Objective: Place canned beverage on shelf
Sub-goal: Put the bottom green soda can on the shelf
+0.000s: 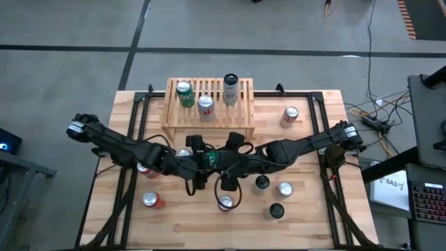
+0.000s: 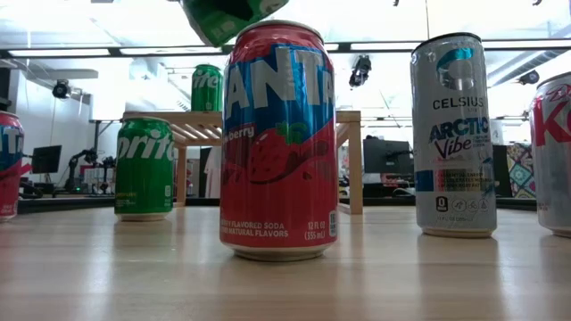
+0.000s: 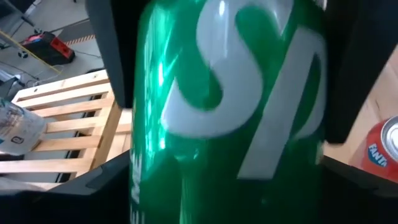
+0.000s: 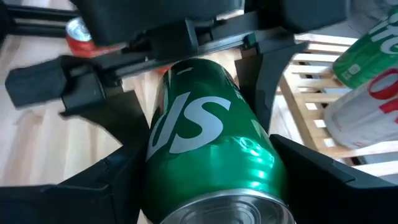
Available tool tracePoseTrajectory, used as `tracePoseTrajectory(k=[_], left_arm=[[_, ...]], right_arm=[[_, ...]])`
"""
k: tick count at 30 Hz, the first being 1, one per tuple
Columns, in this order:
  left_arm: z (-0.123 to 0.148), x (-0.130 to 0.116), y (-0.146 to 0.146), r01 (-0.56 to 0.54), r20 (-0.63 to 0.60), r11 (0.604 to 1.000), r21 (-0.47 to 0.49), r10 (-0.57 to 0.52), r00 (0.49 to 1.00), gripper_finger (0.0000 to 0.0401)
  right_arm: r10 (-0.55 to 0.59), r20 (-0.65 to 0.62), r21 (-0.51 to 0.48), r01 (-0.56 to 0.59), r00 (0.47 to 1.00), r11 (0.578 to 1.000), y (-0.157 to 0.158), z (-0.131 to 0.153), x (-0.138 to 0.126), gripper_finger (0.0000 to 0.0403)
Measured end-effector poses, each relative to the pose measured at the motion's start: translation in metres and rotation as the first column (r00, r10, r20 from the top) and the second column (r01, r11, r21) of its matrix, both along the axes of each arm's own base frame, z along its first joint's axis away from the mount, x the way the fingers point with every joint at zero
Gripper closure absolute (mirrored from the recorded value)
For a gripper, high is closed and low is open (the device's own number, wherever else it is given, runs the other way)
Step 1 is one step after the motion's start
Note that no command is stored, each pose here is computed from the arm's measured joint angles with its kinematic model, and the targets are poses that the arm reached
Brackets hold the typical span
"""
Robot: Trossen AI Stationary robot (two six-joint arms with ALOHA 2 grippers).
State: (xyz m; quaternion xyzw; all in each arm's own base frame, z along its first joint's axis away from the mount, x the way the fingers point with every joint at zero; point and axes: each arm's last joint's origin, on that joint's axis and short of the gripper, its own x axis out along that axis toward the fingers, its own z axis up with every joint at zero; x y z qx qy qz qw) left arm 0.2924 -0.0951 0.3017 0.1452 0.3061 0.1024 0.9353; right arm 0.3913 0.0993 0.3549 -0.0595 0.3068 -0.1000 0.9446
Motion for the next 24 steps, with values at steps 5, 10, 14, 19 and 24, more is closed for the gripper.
tracePoseTrajectory(k=[5,10,14,19,24], left_arm=[[-0.002,0.006,-0.002,-0.024,-0.021,1.000,0.011,0.024,0.999,0.0110],[-0.004,0.008,-0.003,-0.081,0.006,0.996,0.036,0.081,0.997,0.0127],[-0.016,0.002,0.002,-0.135,0.021,0.986,0.097,0.133,0.991,0.0127],[-0.015,-0.014,0.007,-0.135,0.125,0.990,0.042,0.129,0.984,0.0127],[-0.002,-0.038,0.015,-0.067,0.322,0.996,-0.058,0.082,0.943,0.0127]], right_arm=[[0.002,-0.004,0.004,-0.002,1.000,1.000,0.000,-0.001,0.000,0.0121],[-0.001,0.019,0.006,0.001,1.000,1.000,0.000,0.001,0.001,0.0070],[-0.023,0.063,0.019,0.022,0.998,1.000,-0.002,0.015,0.000,0.0028],[-0.005,0.116,0.007,0.004,0.993,1.000,0.001,0.041,-0.008,0.0023],[0.013,0.141,-0.007,-0.012,0.990,1.000,-0.003,0.066,-0.022,0.0021]])
